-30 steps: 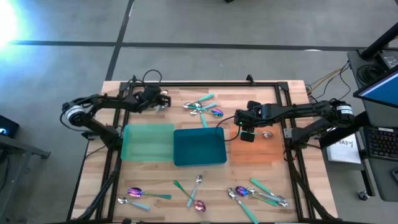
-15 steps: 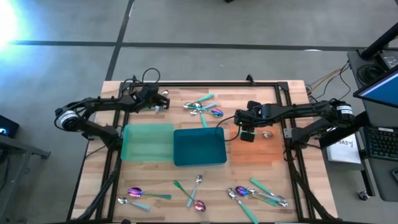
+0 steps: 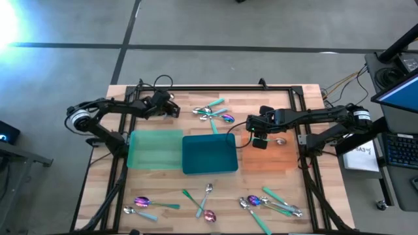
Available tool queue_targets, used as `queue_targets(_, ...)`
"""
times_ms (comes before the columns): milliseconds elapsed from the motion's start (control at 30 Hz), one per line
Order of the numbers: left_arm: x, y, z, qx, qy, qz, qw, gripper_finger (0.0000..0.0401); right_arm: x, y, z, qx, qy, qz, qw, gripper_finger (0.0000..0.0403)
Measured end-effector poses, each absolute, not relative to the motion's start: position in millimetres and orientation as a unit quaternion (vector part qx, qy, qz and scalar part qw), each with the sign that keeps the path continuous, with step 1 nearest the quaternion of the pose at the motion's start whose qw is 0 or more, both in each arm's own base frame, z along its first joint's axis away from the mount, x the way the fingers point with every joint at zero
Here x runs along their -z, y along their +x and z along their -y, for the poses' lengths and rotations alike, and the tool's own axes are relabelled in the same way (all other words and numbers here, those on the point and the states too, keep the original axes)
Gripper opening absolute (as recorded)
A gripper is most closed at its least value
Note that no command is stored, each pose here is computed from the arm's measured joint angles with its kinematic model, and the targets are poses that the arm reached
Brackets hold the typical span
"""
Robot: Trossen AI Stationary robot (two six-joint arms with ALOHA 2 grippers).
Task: Sort silverware by color (type)
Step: Put the blue spoon into the blue bin
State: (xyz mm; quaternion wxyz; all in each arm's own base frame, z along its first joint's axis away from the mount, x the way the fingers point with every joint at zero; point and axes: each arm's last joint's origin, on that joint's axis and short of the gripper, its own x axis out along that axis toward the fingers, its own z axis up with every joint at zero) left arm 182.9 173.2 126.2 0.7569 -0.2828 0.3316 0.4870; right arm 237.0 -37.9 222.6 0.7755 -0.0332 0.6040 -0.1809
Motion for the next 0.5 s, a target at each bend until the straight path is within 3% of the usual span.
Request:
queue_targets(267, -136.1, 189.6, -179.8, -0.493, -0.275, -0.314, 0.764, 0.0129, -222.6, 237.0, 37.7, 0.179, -0.031, -0.604, 0.776, 0.0139)
queue_targets(500, -133.0, 183.2, -180.5, -0.536, -0.271, -0.328, 0.729, 0.0129, -222.6, 237.1, 37.6, 0.177, -0.031, -0.604, 0.776, 0.0131)
